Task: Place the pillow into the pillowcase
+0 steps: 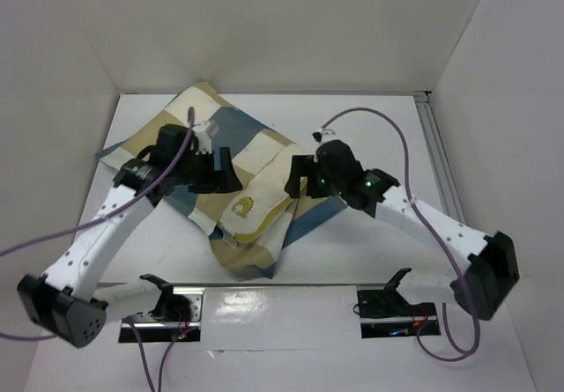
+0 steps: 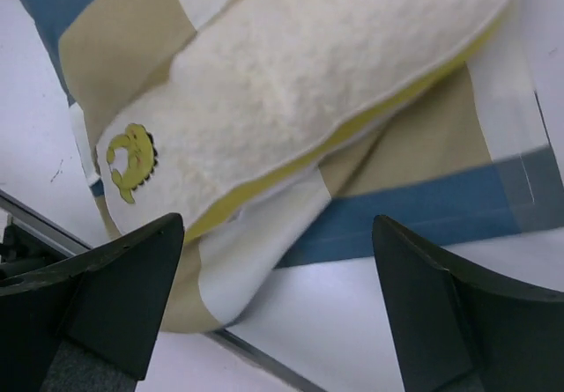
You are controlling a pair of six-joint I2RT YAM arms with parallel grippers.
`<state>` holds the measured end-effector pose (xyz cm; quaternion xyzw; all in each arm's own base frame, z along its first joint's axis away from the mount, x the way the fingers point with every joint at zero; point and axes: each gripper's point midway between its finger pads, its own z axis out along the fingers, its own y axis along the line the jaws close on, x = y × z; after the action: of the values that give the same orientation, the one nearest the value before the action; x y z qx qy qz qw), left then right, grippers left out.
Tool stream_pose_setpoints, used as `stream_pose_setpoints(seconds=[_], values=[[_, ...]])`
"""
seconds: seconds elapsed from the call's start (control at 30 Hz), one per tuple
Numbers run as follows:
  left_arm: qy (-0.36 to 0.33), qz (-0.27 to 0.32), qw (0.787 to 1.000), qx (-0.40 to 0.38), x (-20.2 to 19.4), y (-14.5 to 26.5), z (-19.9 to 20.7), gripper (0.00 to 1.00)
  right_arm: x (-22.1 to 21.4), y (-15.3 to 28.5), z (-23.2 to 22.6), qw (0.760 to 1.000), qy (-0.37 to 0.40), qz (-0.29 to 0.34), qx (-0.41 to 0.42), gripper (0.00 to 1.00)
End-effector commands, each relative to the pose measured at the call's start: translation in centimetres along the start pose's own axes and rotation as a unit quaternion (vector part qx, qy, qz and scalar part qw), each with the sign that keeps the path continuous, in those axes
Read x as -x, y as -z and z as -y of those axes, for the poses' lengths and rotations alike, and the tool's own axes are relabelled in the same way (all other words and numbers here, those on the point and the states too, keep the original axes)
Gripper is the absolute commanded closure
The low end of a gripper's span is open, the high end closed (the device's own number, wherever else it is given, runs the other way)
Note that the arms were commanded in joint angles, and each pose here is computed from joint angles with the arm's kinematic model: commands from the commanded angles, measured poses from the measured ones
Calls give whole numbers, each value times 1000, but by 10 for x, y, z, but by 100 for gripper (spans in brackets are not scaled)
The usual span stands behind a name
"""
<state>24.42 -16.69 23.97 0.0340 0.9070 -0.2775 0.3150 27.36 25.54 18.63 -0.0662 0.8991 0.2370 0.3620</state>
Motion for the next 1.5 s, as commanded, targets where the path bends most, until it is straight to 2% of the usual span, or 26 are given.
stream_pose_setpoints(seconds=[0.0,0.07,0.1,0.2,0.27,0.3,0.33,0.5,0.67,0.7,0.73,0.77,0.8,0.83,0.97,1.03,1.13,1.2,1.23,1.3,1.33,1.37,1.47], values=[[-72,-3,996,58,11,-25,-9,13,-52,7,50,994,-74,-34,-77,9],[-91,-17,990,107,12,-51,-16,13,-63,4,61,991,-106,-42,-73,10],[-115,-21,987,107,10,-59,-1,12,-83,0,63,988,-122,-69,-61,10],[-165,-35,974,151,4,-89,9,11,-91,-10,65,985,-149,-69,-44,8],[-199,-45,965,162,-2,-102,16,7,-101,-20,64,982,-166,-80,-30,8],[-228,-63,956,174,-16,-117,19,6,-102,-21,62,981,-175,-79,-21,8],[-245,-66,951,179,-17,-123,23,4,-107,-28,63,978,-191,-84,-16,11],[-305,-65,905,288,-18,-143,5,0,-110,-39,55,969,-234,-78,8,12],[-323,-91,884,326,-21,-168,-17,0,-126,-43,64,962,-259,-85,-6,12],[-330,-109,873,342,-29,-176,-27,0,-122,-44,62,963,-259,-79,-1,12],[-322,-114,872,350,-28,-180,-33,2,-125,-44,63,963,-259,-79,-1,12],[-304,-133,877,347,-30,-186,-40,19,-121,-45,60,962,-263,-74,9,12],[-282,-134,886,342,-19,-188,-45,40,-124,-49,59,960,-269,-81,10,12],[-257,-132,896,337,-15,-188,-45,99,-127,-51,57,960,-266,-85,11,12],[-182,-95,930,306,19,-165,-41,100,-124,-63,25,961,-259,-97,26,12],[-140,-63,957,247,45,-145,-27,100,-114,-69,8,960,-262,-83,54,17],[-109,-46,974,195,61,-126,-18,100,-106,-81,-6,956,-274,-70,79,30],[-104,-27,978,180,75,-112,-14,100,-98,-88,-12,956,-274,-64,85,37],[-98,-25,978,184,78,-110,-19,100,-93,-92,-13,958,-267,-53,89,48],[-93,-19,981,168,83,-105,-14,100,-86,-97,-15,962,-254,-45,89,64],[-90,-15,982,164,85,-101,-14,100,-89,-100,-13,964,-249,-49,85,87],[-89,-18,983,157,84,-102,-12,100,-87,-100,-10,963,-251,-46,83,99],[-73,-20,988,136,83,-100,-5,100,-76,-94,2,971,-228,-31,66,100]])
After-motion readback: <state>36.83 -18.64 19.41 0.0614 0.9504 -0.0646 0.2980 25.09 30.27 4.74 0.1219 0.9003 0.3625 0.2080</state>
